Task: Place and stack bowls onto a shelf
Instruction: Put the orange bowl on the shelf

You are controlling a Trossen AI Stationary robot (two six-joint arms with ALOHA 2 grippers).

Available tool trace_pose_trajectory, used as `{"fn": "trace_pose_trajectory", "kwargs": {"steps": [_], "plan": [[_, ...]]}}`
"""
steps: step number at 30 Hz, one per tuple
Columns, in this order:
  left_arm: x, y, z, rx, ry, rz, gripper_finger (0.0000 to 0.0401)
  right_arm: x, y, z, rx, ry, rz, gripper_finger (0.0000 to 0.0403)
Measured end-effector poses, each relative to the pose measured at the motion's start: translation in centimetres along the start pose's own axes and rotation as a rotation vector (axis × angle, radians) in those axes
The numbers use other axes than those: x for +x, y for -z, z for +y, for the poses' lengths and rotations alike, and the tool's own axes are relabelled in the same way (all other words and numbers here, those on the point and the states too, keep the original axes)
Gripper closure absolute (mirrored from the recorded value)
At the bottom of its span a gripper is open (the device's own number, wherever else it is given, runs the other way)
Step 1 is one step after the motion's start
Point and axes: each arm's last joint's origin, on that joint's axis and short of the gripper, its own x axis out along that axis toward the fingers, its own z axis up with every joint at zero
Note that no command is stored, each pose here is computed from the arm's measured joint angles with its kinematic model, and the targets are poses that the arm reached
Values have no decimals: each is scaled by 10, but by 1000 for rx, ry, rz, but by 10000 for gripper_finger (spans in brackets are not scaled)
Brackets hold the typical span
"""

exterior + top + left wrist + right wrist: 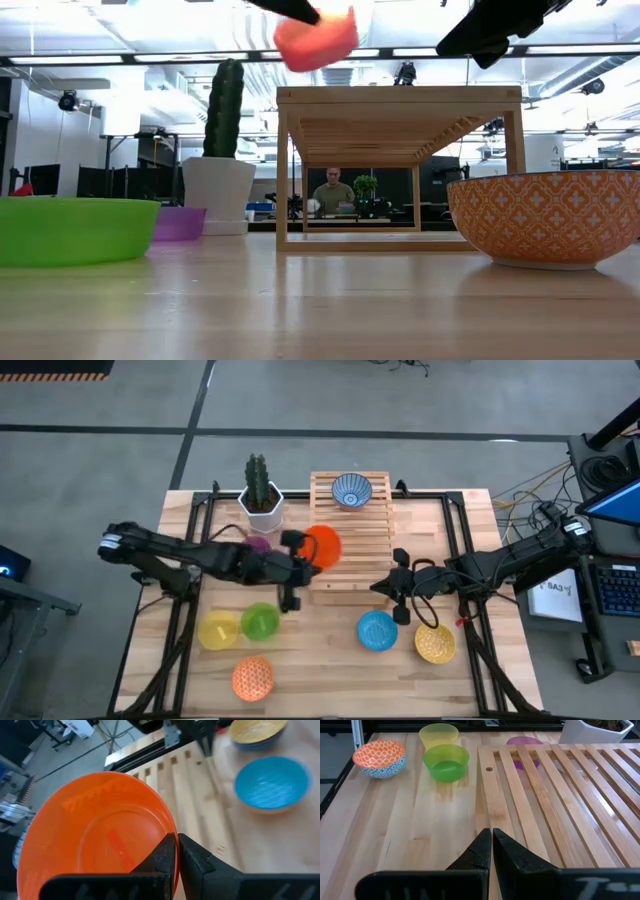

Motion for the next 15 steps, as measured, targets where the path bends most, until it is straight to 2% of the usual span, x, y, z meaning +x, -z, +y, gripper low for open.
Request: {"fn": "trace_pose_trajectory", "kwargs": {"steps": [3,7,15], "plan": [[24,-4,7,27,-13,37,401,-3,2,0,2,-1,17,394],[50,-6,14,47,27,51,401,-8,3,1,8,-11,31,394],[75,0,23,65,54,84,401,-20,3,8,-3,-55,11,394]]}}
